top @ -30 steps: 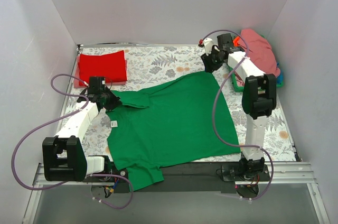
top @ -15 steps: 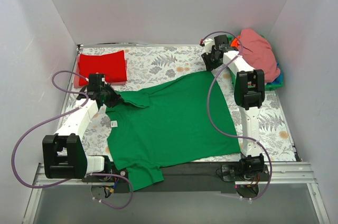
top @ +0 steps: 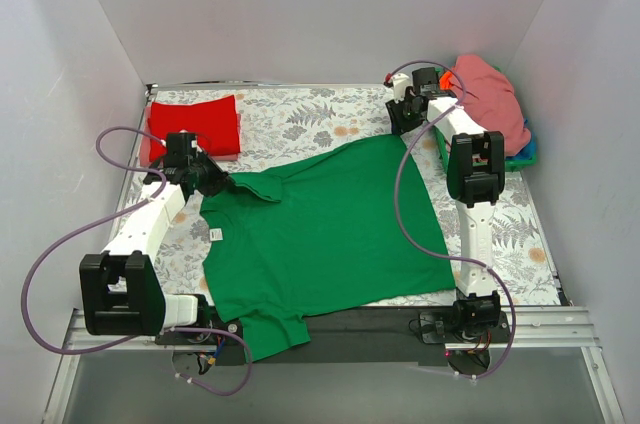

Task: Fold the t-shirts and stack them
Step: Fold the tshirt

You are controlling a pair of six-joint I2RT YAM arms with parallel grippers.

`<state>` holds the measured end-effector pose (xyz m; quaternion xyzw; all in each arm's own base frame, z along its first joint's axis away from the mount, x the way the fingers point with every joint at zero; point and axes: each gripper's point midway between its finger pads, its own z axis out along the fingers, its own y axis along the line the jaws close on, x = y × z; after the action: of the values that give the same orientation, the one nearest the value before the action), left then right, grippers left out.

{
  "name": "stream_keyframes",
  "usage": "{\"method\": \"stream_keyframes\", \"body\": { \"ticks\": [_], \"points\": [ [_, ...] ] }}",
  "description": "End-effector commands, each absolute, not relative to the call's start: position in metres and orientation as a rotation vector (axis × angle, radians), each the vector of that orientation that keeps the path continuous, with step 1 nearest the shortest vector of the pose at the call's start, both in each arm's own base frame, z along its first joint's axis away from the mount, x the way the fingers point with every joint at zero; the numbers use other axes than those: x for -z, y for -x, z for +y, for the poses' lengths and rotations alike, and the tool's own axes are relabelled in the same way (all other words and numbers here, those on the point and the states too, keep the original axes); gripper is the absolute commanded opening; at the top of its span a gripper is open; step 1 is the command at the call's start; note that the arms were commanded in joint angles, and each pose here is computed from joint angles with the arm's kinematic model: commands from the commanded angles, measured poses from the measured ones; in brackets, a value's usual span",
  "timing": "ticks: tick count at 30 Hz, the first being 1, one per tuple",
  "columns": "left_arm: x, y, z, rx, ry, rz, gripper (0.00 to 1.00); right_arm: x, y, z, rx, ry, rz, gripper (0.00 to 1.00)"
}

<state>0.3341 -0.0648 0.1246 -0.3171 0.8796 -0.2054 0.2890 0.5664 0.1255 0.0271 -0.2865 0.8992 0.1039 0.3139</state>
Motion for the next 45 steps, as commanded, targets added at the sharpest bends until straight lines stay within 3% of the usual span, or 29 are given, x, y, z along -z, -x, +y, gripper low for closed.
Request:
{"method": "stream_keyframes", "body": {
  "ticks": [1,8,14,45],
  "points": [
    [-0.138,-0.343,-0.066,0.573,0.83,2.326,0.0,-0.026,-0.55,0.132,-0.359,0.743,2.403,0.41],
    [-0.15,-0.352,-0.067,0.589,0.824,2.307,0.0,-0.027,-0.543,0.131,-0.423,0.713,2.418,0.26],
    [-0.171,-0.367,-0.07,0.619,0.805,2.268,0.0,-0.035,-0.545,0.128,-0.448,0.7,2.402,0.01],
    [-0.231,-0.418,-0.054,0.783,0.871,2.091,0.0,-0.149,-0.553,0.119,-0.495,0.71,2.154,0.01]
  ]
}}
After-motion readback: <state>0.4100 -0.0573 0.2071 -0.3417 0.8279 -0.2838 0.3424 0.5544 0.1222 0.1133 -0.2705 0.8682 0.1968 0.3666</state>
